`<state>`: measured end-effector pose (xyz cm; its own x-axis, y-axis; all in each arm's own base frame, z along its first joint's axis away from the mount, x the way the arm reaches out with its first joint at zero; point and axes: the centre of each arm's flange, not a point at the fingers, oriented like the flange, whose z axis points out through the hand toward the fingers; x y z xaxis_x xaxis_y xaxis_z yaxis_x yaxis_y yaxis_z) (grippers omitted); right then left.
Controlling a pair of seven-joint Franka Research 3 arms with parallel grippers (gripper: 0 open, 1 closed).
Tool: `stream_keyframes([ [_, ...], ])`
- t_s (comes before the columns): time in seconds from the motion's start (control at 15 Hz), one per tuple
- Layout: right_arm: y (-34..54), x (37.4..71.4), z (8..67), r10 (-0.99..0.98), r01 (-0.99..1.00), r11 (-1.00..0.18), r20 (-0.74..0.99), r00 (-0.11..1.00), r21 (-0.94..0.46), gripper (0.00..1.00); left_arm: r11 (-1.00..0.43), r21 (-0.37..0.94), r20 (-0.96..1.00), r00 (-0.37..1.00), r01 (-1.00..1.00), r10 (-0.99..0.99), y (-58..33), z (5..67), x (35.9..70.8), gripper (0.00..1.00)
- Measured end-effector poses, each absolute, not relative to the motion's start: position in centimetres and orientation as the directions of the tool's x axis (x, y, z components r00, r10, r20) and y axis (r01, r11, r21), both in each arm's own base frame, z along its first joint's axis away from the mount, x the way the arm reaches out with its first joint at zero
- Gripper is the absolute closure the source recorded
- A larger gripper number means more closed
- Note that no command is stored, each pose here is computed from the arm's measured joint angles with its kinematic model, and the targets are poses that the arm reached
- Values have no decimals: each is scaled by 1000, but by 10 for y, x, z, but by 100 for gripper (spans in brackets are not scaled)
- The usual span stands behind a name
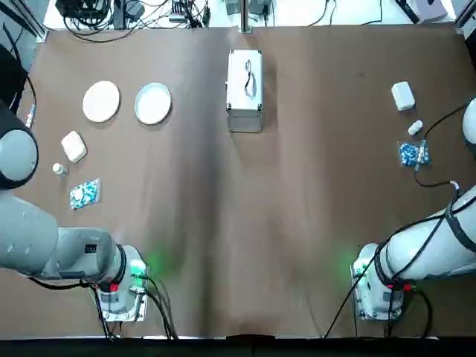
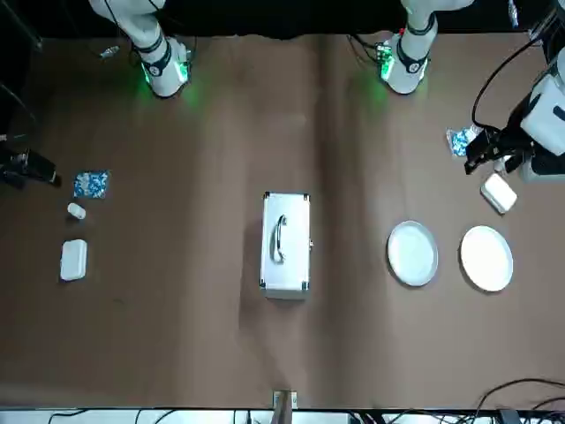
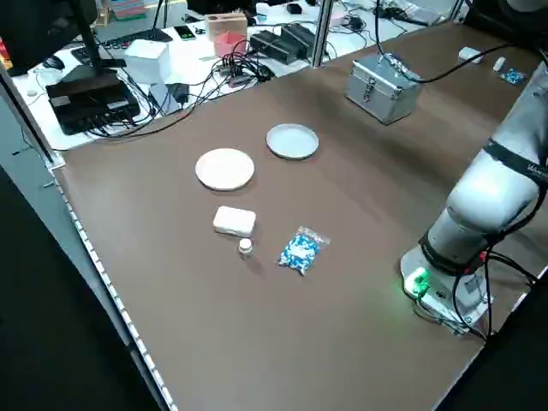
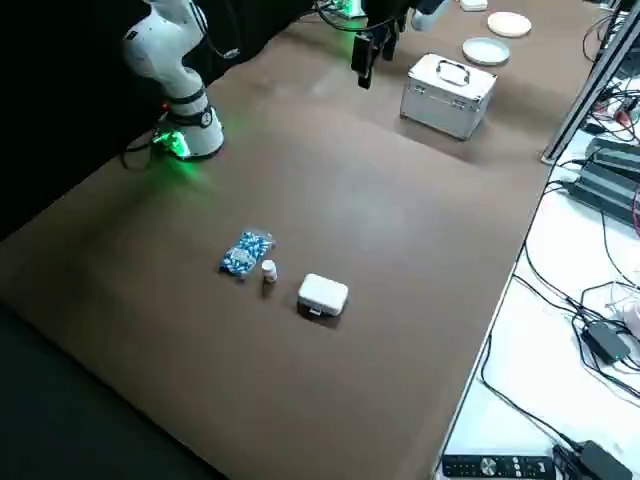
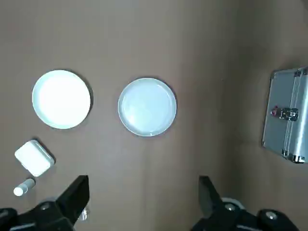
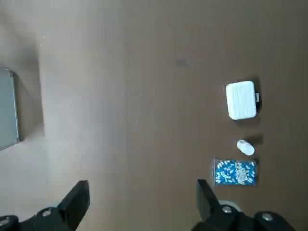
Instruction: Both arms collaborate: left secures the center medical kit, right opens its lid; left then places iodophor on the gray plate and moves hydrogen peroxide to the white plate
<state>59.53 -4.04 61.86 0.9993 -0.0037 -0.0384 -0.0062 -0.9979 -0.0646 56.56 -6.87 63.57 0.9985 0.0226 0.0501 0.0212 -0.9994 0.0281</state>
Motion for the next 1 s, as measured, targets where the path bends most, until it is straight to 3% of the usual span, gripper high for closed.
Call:
stream_keyframes([
  [0.6, -38, 585, 613, 0, -2, -997, -27, 1000, -74, 2, -999, 25, 25, 999, 24, 25, -68, 630, 566, 0],
  [1.0, 10, 585, 611, 79, 77, -994, -26, 997, -78, 2, -999, 7, -147, 988, 39, 37, -67, 576, 573, 0],
])
